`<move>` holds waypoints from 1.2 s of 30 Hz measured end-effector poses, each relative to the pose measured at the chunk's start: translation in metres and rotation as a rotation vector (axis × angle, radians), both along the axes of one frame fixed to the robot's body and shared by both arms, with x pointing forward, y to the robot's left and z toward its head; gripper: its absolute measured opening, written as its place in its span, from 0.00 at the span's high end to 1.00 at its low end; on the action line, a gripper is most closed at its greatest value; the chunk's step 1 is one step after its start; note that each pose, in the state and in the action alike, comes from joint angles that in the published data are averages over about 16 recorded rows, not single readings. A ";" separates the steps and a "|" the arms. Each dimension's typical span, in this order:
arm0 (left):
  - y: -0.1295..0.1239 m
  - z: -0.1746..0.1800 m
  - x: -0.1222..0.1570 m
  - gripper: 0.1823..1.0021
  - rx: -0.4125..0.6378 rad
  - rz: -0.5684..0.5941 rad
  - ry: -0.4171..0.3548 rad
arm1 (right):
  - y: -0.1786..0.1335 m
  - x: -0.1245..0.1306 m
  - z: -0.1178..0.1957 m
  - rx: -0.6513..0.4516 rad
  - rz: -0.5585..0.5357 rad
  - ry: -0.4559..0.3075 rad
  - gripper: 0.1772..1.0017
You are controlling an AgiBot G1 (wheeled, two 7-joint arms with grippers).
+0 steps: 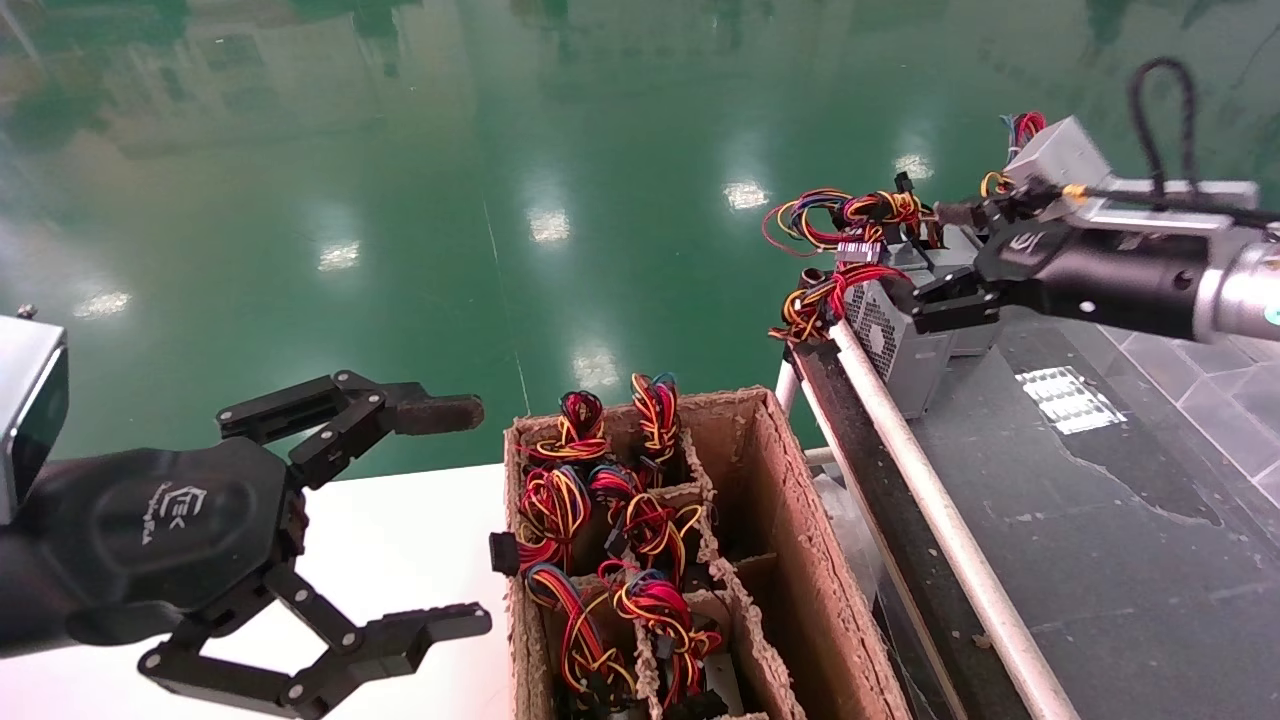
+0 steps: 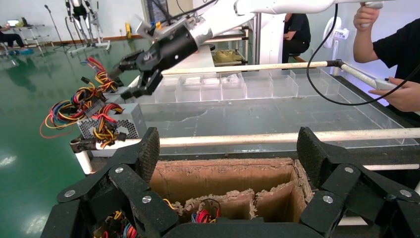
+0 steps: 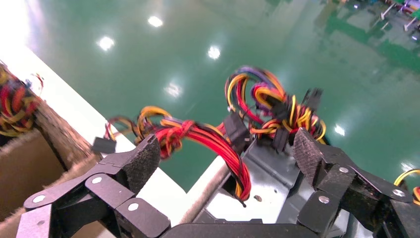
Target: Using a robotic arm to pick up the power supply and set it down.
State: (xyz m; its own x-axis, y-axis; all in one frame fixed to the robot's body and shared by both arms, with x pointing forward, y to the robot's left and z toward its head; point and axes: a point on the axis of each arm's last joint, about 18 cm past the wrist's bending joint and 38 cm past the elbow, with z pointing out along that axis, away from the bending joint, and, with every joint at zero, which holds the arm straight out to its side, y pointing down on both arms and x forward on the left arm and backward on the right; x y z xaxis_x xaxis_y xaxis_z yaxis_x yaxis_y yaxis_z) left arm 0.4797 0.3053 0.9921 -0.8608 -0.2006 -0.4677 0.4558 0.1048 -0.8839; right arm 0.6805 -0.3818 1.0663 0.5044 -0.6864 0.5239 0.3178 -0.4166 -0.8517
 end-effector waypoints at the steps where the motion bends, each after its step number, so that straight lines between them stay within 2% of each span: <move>1: 0.000 0.000 0.000 0.00 0.000 0.000 0.000 | -0.001 -0.003 0.002 0.010 0.009 -0.003 0.09; 5: 0.000 0.000 0.000 0.00 0.000 0.000 0.000 | -0.006 -0.015 0.009 0.060 0.054 -0.021 0.04; 13: 0.000 0.000 0.000 0.00 -0.001 0.001 0.000 | -0.012 -0.035 0.015 0.129 0.134 -0.059 0.01; 36: 0.000 0.000 0.000 0.00 -0.001 0.001 0.000 | 0.006 -0.080 -0.009 0.121 0.315 -0.092 0.00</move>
